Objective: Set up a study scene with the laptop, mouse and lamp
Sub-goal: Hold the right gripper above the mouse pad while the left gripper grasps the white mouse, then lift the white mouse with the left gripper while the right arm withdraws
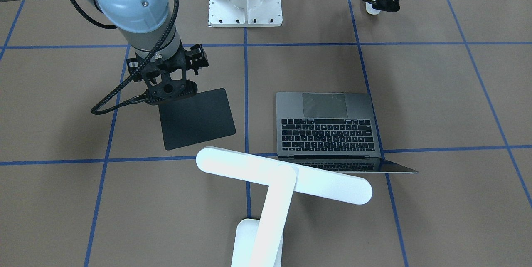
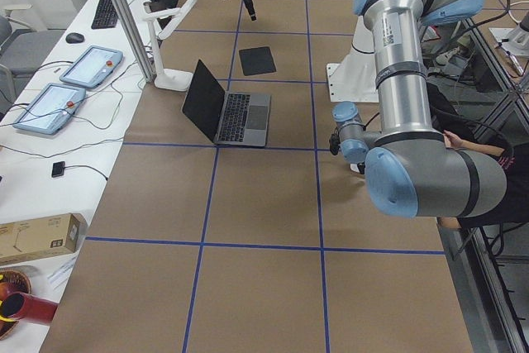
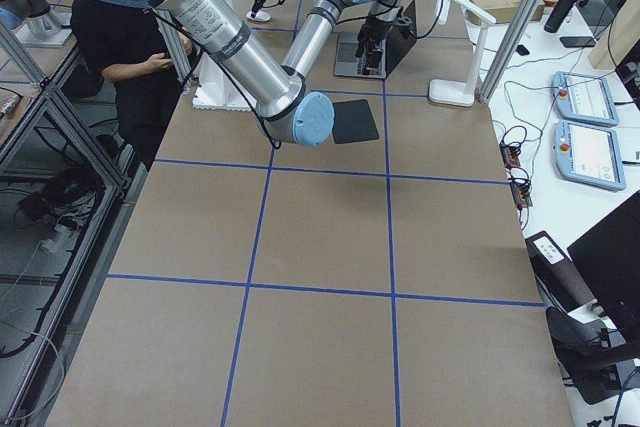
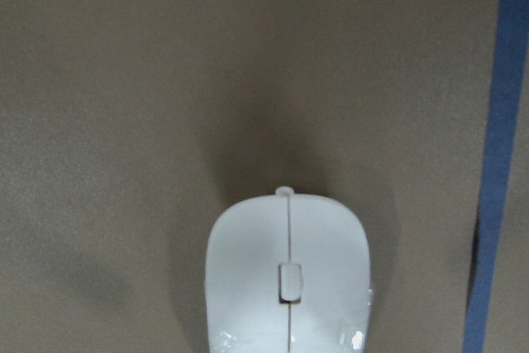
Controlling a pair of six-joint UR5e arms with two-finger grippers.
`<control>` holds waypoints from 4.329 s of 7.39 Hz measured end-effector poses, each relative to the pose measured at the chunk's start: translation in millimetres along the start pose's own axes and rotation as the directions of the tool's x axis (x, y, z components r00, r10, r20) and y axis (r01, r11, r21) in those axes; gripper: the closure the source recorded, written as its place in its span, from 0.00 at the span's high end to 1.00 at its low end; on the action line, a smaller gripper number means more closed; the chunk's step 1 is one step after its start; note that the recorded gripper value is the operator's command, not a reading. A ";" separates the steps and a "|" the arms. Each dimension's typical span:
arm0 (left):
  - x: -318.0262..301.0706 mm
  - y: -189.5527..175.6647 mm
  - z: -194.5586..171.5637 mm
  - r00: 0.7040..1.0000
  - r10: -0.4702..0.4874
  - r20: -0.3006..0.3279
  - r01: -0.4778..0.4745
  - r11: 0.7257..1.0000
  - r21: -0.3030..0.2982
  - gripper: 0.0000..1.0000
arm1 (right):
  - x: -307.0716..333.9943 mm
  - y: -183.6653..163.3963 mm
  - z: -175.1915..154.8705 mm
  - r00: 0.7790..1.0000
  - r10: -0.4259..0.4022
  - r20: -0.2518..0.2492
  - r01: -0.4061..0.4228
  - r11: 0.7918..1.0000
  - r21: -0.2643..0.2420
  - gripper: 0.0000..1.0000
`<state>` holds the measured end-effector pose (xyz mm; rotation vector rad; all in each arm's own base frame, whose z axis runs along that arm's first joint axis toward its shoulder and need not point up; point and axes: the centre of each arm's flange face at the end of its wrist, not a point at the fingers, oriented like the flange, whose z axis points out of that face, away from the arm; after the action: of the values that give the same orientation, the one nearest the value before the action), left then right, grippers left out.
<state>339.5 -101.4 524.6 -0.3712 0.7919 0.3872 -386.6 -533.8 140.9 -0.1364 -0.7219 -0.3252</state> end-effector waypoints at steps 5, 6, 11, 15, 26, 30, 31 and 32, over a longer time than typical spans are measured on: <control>-5.8 -3.9 2.8 1.000 -0.003 0.008 0.003 1.000 0.004 0.82 | 3.8 0.1 2.7 1.000 0.001 -0.011 -0.001 1.000 0.004 1.00; -5.5 -4.6 4.6 1.000 -0.003 0.009 0.003 1.000 0.003 0.82 | 4.9 -0.2 4.1 1.000 0.000 -0.010 0.001 1.000 0.006 1.00; -0.9 -7.6 7.2 1.000 -0.001 0.001 0.001 1.000 0.003 0.66 | 8.6 -1.5 8.7 1.000 -0.008 -0.007 0.008 1.000 0.016 1.00; -0.6 -8.3 5.9 1.000 -0.002 -0.001 0.002 1.000 0.006 0.62 | 9.2 -1.6 9.3 1.000 -0.008 -0.008 0.008 1.000 0.015 1.00; 7.4 -74.1 -115.4 0.980 0.061 -0.190 -0.023 0.980 0.196 0.62 | 125.1 -11.5 -2.4 0.994 -0.106 -0.033 0.107 0.993 0.049 1.00; 103.6 -158.0 -181.5 0.979 0.033 -0.199 0.023 0.961 0.274 0.62 | 214.2 -13.7 -13.3 0.992 -0.123 -0.011 0.124 0.990 0.068 1.00; 128.7 -180.7 -204.3 0.981 0.036 -0.193 0.023 0.955 0.294 0.62 | 232.8 -13.0 -10.6 0.993 -0.114 0.024 0.111 0.991 0.081 1.00; 152.2 -202.3 -226.5 0.983 0.036 -0.182 0.022 0.951 0.307 0.62 | 250.3 -12.0 -5.5 0.993 -0.107 0.046 0.102 0.990 0.092 1.00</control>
<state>393.2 -351.1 300.8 -0.1115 1.0209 0.2315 -211.2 -607.6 304.0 -0.0216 -0.7945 -0.3896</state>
